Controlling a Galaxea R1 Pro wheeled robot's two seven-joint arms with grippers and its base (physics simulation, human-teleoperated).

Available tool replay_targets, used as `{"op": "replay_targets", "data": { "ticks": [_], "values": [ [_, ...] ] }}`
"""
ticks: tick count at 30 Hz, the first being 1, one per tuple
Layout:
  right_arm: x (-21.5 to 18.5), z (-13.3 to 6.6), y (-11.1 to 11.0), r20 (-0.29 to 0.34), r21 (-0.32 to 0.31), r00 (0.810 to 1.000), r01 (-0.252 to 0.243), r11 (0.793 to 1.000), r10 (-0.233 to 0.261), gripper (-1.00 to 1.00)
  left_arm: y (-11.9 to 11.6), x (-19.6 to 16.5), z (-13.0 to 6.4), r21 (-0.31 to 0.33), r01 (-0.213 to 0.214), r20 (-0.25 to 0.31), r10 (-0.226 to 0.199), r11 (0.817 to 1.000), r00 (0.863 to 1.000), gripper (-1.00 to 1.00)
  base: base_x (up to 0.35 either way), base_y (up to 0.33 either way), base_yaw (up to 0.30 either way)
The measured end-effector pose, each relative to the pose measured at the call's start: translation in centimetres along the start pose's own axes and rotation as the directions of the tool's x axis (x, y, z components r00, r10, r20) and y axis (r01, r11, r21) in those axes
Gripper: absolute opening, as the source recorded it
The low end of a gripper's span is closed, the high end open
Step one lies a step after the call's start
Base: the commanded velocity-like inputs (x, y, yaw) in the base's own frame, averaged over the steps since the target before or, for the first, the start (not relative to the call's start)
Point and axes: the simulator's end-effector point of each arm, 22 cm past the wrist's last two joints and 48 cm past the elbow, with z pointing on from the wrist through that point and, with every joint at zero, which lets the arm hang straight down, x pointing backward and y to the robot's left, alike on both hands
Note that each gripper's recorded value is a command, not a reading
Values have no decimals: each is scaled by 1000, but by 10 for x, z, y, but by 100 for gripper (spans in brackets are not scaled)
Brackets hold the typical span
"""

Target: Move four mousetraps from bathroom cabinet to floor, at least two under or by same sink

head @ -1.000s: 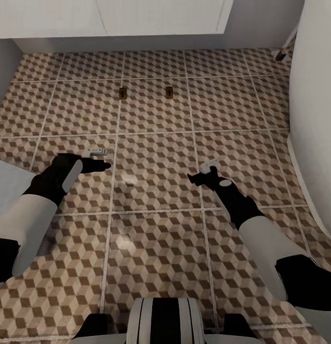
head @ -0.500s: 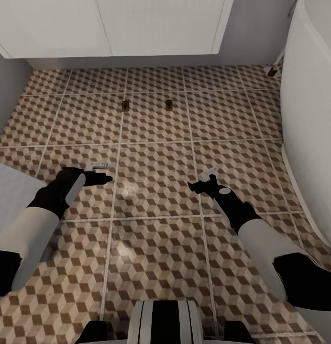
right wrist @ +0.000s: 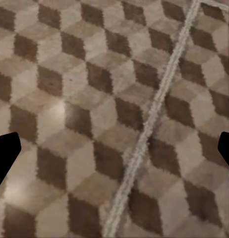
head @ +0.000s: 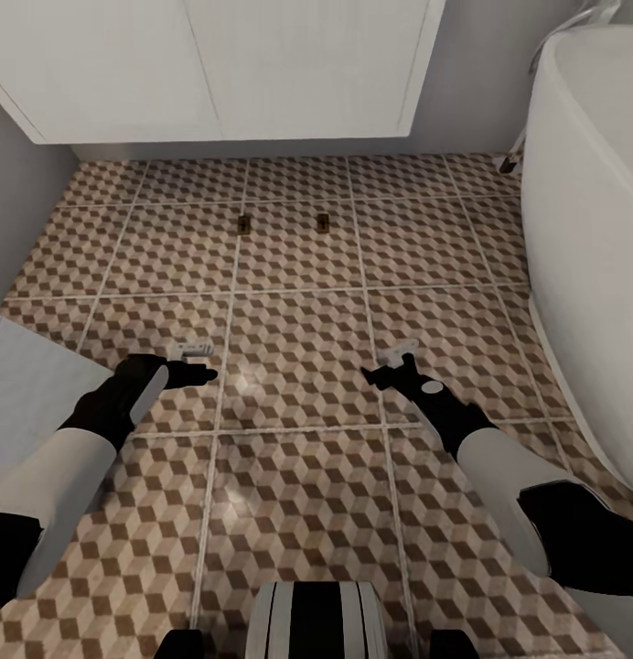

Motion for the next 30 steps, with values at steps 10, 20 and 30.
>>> {"op": "replay_targets", "data": {
  "ticks": [10,20,30],
  "values": [
    [-22,-13,-6,30,11,1000,9,1000,-10,100,3,-9,-15,-5,3,65,-3,1000,998,100,0,0,0],
    [-55,-28,-13,84,27,996,23,999,-25,100,4,-26,-36,-7,7,102,-6,1000,995,100,0,0,0],
    [-83,-43,-19,120,42,992,33,999,-37,100,4,-46,-60,-7,6,143,-5,1000,990,100,0,0,0]
  ]
}}
